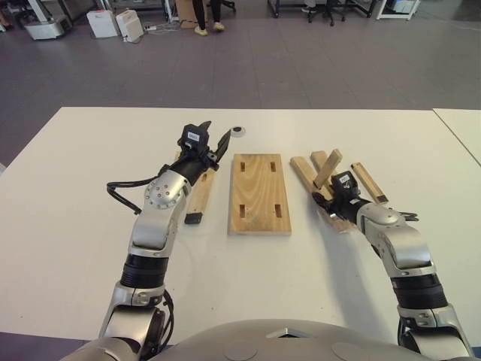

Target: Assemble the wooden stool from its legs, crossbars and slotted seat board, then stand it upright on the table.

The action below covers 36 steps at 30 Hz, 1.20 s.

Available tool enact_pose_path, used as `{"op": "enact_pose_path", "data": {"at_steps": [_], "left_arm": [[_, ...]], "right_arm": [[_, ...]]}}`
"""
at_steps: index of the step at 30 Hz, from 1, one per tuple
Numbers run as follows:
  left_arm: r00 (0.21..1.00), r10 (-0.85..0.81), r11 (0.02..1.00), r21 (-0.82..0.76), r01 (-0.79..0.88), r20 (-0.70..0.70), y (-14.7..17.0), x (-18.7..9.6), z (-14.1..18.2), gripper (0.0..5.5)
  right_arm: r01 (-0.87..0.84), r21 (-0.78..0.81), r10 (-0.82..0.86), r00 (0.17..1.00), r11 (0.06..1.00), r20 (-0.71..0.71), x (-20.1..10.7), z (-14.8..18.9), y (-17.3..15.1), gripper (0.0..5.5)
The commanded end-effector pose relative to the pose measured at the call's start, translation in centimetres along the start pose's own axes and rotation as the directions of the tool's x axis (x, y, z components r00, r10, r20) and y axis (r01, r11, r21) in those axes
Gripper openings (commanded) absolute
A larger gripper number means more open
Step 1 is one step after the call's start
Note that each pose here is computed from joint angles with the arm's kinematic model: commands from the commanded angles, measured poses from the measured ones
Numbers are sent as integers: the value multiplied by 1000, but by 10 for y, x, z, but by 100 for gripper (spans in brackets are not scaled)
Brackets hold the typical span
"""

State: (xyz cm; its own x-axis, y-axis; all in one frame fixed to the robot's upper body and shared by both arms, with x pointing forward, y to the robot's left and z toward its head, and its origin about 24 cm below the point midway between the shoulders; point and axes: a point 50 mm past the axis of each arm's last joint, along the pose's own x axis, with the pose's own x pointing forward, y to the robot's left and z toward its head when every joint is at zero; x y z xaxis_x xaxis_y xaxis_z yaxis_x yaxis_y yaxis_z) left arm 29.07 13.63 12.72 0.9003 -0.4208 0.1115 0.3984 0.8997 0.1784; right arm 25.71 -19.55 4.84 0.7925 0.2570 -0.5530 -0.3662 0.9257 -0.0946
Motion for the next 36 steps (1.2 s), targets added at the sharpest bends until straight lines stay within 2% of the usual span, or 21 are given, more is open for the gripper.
{"op": "enact_pose_path", "data": {"at_steps": [1, 2, 6, 10, 11, 13, 14, 16, 18, 20, 24, 28, 31, 36], "left_arm": [[1000, 6, 1000, 15, -6, -3, -2, -1, 0, 268], [1000, 7, 1000, 15, -7, -3, -2, -1, 0, 268], [1000, 10, 1000, 13, -10, -3, -2, 0, -1, 268], [1000, 11, 1000, -5, -11, -13, -2, 0, -3, 268], [1000, 10, 999, -39, -11, -16, -2, 1, -3, 268], [1000, 11, 982, -189, -15, -25, -3, 5, -4, 304], [999, 0, 958, -287, -10, -37, -5, 7, -6, 325], [993, -103, 845, -532, 54, -62, -18, 11, -8, 365], [986, -168, 649, -753, 105, -7, -29, 18, -2, 369], [984, -175, 492, -863, 119, 35, -29, 24, 5, 369], [986, -156, 307, -947, 97, 50, -26, 27, 9, 369], [980, -180, 232, -964, 129, 87, -30, 25, 15, 369], [974, -201, 227, -962, 149, 103, -34, 25, 19, 308], [983, -140, 240, -959, 153, 122, -31, 18, 22, 228]], "right_arm": [[-41, -51, 38, 997, 998, -69, -6, -8, 5, 230], [-54, -56, 50, 996, 997, -74, -6, -8, 7, 216], [-83, -65, 77, 993, 994, -84, -6, -10, 12, 215], [2, -24, -2, 999, 1000, -40, -5, -3, -2, 215], [9, 0, -9, 1000, 1000, 2, -5, 5, -4, 215], [-7, 14, 5, 994, 1000, 112, -10, 28, -4, 215], [-42, 2, 41, 985, 999, 170, -13, 40, -2, 215], [-120, -80, 138, 954, 989, 266, -22, 63, 4, 205], [-199, -191, 255, 905, 961, 340, -31, 82, 12, 205], [-252, -264, 340, 861, 931, 378, -37, 93, 18, 205], [-309, -313, 420, 813, 898, 404, -38, 96, 30, 205], [-359, -353, 490, 759, 864, 428, -42, 99, 43, 205], [-380, -366, 518, 730, 850, 446, -43, 104, 50, 205], [-378, -384, 528, 724, 842, 445, -42, 104, 54, 205]]}}
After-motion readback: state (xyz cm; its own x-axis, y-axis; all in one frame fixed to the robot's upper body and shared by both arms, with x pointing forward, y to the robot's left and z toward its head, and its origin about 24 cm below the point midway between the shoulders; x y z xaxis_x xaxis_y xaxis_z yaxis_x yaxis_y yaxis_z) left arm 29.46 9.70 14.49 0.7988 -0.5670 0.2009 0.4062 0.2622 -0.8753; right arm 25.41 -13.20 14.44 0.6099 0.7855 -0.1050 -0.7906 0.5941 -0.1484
